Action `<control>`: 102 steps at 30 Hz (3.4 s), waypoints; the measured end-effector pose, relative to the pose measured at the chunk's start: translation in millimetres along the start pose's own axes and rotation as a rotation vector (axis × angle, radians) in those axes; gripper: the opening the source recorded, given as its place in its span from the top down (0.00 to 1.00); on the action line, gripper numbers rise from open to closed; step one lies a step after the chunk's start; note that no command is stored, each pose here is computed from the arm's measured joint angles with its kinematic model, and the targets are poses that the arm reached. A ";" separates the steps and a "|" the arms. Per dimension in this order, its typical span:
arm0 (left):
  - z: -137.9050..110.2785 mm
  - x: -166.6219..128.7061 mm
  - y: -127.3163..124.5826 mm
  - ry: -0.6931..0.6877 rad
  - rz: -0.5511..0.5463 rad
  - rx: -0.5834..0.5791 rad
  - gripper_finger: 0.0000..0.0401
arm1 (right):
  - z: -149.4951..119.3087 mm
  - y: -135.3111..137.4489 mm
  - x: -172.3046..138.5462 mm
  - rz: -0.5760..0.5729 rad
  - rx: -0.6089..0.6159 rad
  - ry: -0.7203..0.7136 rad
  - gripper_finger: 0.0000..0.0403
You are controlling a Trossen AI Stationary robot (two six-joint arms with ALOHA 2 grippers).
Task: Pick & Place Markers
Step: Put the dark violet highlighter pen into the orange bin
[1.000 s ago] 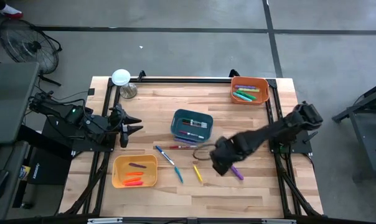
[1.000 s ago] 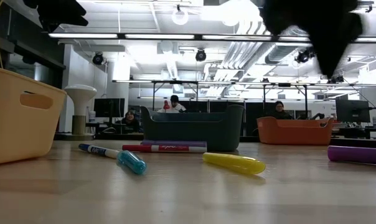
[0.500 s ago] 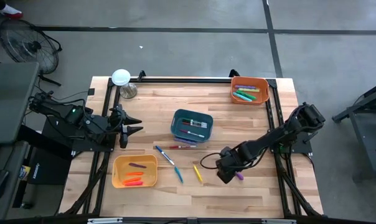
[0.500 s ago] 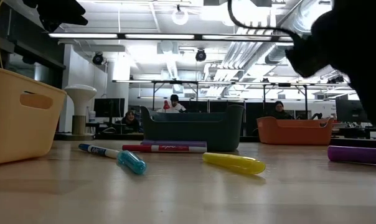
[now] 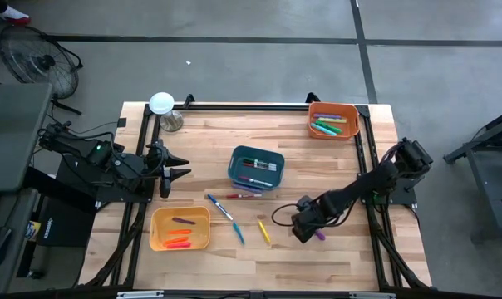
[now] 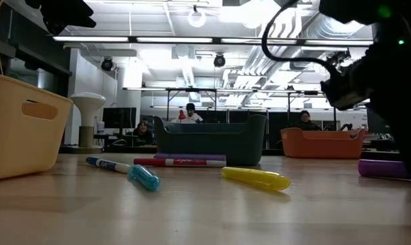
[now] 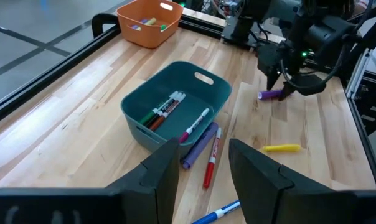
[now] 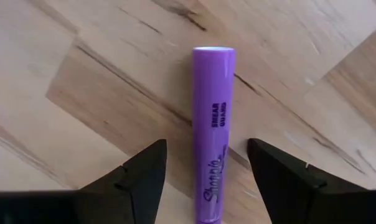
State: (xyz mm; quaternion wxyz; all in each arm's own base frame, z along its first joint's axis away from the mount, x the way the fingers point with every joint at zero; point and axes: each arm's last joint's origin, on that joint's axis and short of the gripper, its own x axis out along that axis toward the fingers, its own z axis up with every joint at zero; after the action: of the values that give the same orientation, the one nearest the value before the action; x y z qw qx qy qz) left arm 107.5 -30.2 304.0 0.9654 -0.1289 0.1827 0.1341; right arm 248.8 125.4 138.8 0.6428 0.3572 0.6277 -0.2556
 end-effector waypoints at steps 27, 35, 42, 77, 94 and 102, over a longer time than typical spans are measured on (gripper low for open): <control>-6.1 -0.1 -1.3 0.107 -0.099 0.030 0.66 | -7.4 0.9 17.8 -0.089 -0.098 0.019 0.45; -6.1 -0.1 -1.2 0.106 -0.099 0.030 0.66 | -7.3 1.0 17.8 -0.090 -0.086 0.012 0.45; -6.0 -0.1 -1.2 0.104 -0.096 0.029 0.66 | -7.0 0.8 17.8 -0.096 -0.086 -0.010 0.45; 0.5 0.3 -3.0 0.023 -0.073 -0.005 0.66 | 19.5 -36.0 -47.9 -0.069 -0.020 -0.030 0.87; 3.2 0.3 -1.2 -0.035 0.004 -0.018 0.66 | 97.6 -146.7 -124.2 -0.090 0.027 -0.204 0.87; 8.0 0.0 -2.6 -0.090 0.012 -0.053 0.66 | 139.6 -193.1 -124.1 -0.164 -0.054 -0.262 0.87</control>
State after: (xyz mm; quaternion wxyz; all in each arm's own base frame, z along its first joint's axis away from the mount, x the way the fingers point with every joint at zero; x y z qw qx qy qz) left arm 110.9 -30.3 311.7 0.9680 -0.1470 0.1364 0.1505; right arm 175.8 -116.9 228.8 0.7054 0.2508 0.5721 -0.3349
